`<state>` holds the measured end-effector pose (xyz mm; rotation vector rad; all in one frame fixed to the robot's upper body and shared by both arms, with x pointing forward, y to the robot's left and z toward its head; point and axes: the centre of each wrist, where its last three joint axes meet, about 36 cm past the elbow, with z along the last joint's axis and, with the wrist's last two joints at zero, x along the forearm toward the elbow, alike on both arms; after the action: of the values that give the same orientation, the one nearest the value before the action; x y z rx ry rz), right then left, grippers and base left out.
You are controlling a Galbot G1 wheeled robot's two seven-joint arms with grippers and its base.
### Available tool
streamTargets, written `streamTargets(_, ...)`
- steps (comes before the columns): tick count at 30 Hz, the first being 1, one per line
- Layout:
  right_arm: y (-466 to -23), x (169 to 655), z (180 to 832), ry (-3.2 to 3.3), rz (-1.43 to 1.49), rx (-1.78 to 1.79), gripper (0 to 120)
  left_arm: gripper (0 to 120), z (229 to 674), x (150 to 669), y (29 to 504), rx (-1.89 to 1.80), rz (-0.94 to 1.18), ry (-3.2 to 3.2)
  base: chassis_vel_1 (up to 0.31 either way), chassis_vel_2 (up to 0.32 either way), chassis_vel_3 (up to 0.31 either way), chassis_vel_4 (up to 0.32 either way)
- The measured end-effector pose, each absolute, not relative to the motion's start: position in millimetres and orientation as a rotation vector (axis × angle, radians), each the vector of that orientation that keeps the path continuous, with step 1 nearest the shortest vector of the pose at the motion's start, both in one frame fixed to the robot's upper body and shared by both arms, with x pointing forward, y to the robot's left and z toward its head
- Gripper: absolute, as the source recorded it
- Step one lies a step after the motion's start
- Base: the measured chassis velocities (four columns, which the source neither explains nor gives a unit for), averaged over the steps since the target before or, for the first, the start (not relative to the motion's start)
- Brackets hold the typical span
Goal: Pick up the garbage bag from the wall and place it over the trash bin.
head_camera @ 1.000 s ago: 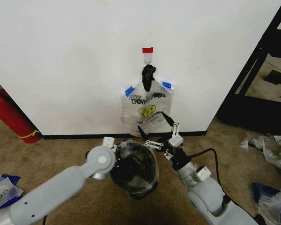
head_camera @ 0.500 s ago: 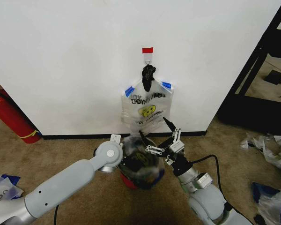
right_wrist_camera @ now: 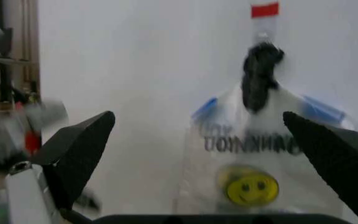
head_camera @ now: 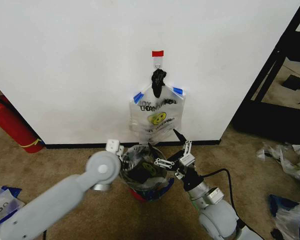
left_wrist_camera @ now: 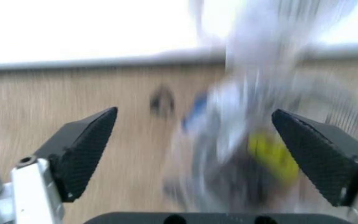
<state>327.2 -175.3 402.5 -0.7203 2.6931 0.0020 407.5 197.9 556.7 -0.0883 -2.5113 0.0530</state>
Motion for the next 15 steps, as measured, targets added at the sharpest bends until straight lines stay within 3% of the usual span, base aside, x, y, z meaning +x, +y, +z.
streamTargets(4, -182, 319, 404, 2.791, -0.009, -0.642, 100, 100, 522, 372, 223, -0.163, 0.139, -2.868, 0.000, 0.000, 0.000, 0.000)
streamTargets(15, -178, 291, 419, 3.016, 0.083, -0.489, 100, 100, 501, 286, 234, -0.096, 0.196, -3.338, 0.000, 0.000, 0.000, 0.000)
